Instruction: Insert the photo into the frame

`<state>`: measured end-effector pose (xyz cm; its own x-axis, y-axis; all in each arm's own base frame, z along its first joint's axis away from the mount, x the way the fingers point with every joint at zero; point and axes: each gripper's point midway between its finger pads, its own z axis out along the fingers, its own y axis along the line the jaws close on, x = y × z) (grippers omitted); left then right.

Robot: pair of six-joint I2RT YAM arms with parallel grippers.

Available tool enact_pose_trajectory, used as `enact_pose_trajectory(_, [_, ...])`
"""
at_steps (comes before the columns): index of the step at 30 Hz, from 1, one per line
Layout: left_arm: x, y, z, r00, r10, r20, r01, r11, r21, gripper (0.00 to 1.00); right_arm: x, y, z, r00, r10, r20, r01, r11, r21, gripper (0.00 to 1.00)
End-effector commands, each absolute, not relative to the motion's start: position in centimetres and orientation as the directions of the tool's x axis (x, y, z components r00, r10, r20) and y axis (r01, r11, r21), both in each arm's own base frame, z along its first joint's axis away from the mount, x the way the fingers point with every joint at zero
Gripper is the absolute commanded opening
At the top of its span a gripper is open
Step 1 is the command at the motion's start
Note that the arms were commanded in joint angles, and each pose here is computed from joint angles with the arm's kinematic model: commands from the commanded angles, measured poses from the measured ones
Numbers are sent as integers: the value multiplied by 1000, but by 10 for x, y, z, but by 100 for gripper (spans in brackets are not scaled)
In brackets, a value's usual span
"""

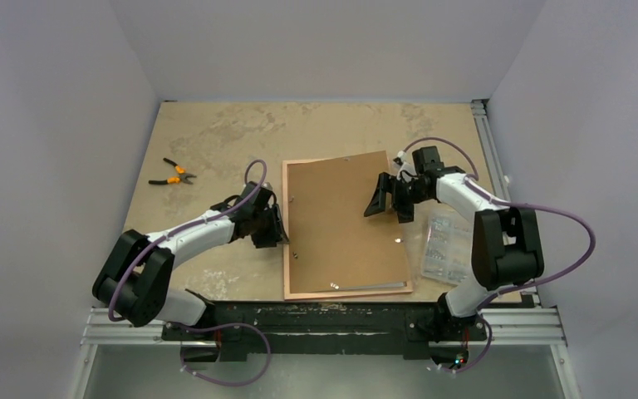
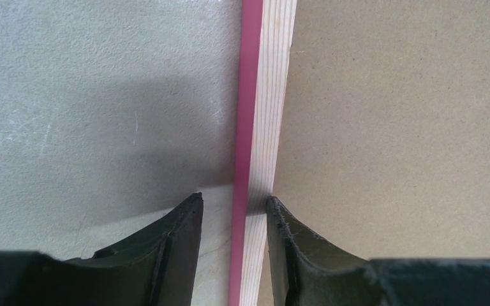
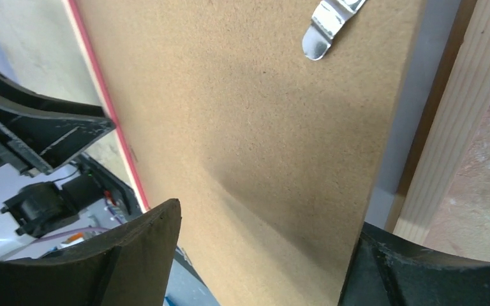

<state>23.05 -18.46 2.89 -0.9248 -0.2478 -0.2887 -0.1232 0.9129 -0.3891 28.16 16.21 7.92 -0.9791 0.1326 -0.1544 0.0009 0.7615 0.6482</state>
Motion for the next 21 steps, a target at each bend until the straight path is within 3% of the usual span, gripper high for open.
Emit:
enact_pose_trajectory(1, [230,-169,18,-926,-223,-303,-128,944,-303,39,291,160,82,-974,102,-201,-33,817,576,77])
enact_pose_trajectory(6, [229,-168,17,-927,-224,-300,-131,945,-299,39,291,157,76,-972,77,-223,-49,860,509,88])
enact_pose_trajectory(21, [228,-167,16,-928,-223,-298,-132,946,-297,39,291,149,64,-969,1,-248,-70,958,277,94])
